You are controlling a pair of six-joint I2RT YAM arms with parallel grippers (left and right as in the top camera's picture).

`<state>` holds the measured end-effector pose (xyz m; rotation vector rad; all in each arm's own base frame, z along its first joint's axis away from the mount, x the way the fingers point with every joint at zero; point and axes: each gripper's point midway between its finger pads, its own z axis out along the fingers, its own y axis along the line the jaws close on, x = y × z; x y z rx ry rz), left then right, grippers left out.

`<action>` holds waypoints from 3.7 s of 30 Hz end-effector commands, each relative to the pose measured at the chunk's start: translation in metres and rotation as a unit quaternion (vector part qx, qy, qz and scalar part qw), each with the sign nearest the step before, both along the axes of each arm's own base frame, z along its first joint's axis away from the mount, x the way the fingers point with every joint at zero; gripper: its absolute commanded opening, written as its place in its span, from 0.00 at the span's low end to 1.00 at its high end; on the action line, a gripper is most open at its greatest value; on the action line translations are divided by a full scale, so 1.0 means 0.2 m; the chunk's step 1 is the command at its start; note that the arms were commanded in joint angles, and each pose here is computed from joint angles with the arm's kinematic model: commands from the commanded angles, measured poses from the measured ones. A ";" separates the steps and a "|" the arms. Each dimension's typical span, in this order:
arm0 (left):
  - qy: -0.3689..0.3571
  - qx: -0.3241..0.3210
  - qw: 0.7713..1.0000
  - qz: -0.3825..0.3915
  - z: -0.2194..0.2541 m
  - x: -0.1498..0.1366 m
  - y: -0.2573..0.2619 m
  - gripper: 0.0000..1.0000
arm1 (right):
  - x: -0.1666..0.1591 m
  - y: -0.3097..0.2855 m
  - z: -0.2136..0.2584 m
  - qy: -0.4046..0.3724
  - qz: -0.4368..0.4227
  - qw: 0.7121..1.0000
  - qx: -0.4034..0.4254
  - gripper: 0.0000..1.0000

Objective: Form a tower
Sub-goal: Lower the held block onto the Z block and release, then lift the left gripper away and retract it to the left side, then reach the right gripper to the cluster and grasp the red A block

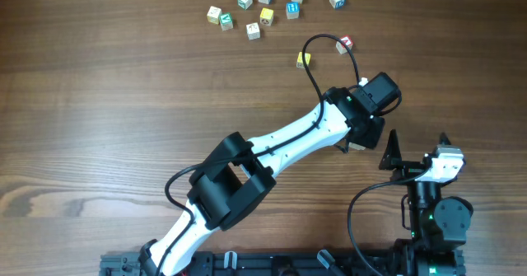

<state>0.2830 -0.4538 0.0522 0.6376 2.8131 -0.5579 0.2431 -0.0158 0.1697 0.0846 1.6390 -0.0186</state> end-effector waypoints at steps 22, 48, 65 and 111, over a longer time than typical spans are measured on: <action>-0.019 0.018 1.000 0.013 -0.04 0.07 0.04 0.21 | 0.00 0.02 0.01 -0.003 0.009 1.000 -0.005 1.00; -0.054 0.024 0.998 0.014 0.01 0.13 0.05 0.53 | 0.00 0.02 0.01 -0.003 0.009 1.000 -0.006 1.00; -0.290 -0.028 0.940 0.179 0.72 1.04 0.44 1.00 | 0.00 0.02 0.01 -0.003 0.009 1.000 -0.006 1.00; -0.136 0.077 0.820 0.551 1.35 0.32 2.53 1.00 | 0.66 0.18 0.57 0.204 0.049 0.933 0.293 1.00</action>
